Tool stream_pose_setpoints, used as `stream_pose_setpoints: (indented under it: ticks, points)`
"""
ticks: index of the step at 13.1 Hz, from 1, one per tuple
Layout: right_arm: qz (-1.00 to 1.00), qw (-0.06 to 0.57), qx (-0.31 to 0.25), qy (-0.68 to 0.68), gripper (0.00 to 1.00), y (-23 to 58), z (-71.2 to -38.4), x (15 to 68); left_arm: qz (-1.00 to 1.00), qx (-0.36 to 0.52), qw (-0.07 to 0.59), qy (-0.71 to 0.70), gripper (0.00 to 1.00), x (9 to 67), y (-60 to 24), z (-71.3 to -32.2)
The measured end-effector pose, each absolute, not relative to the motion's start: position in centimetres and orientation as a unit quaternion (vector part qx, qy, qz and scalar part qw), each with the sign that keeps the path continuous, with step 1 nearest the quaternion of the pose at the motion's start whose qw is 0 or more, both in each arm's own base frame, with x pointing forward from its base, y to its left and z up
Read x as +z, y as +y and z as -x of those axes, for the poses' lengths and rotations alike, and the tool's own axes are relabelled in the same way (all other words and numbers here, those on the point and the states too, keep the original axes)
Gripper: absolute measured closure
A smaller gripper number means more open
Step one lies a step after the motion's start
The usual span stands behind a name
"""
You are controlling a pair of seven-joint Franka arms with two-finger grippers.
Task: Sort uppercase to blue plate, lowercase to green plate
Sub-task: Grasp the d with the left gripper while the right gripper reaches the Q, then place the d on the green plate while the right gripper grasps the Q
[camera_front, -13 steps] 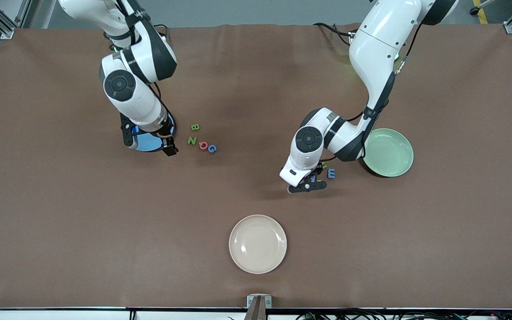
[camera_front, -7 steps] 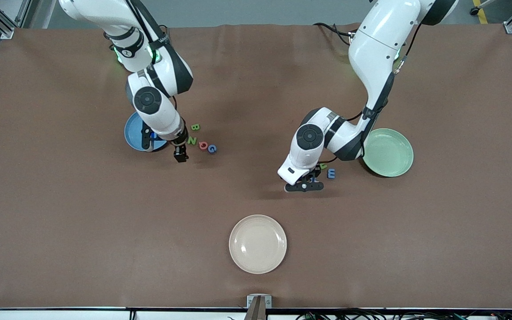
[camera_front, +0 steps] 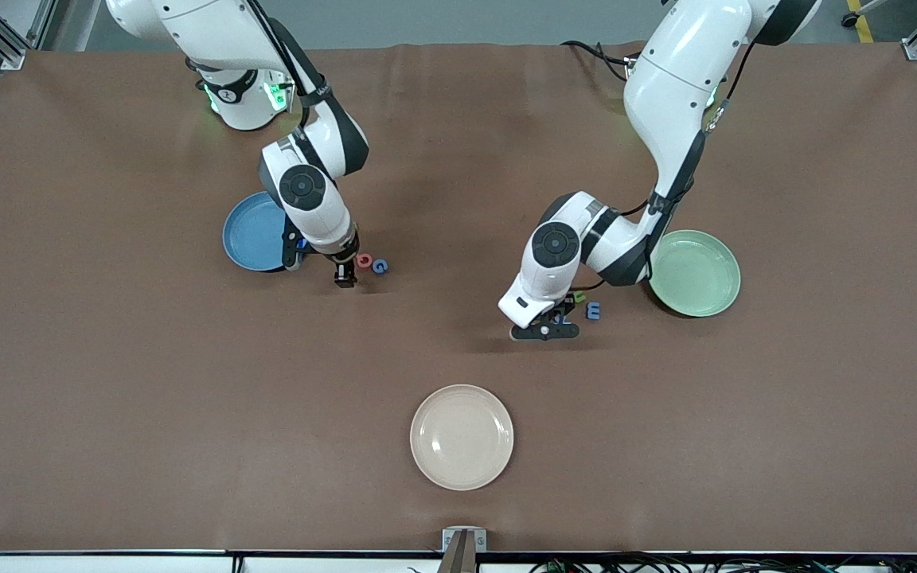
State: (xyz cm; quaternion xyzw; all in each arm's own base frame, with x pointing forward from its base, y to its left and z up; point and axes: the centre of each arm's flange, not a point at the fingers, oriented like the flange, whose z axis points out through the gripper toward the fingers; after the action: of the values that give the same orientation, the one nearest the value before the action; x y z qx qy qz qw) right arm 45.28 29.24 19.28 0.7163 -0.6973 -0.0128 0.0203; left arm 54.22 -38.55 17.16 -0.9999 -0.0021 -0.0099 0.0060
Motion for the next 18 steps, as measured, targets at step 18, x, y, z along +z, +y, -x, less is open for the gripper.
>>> stream_pose_setpoints:
  ticks: [18]
  points:
    - [-0.732, 0.028, -0.012, -0.681, 0.48, 32.1, -44.0, 17.6, 1.0, -0.024, 0.001, 0.008, 0.63, 28.9, -31.1, -55.9]
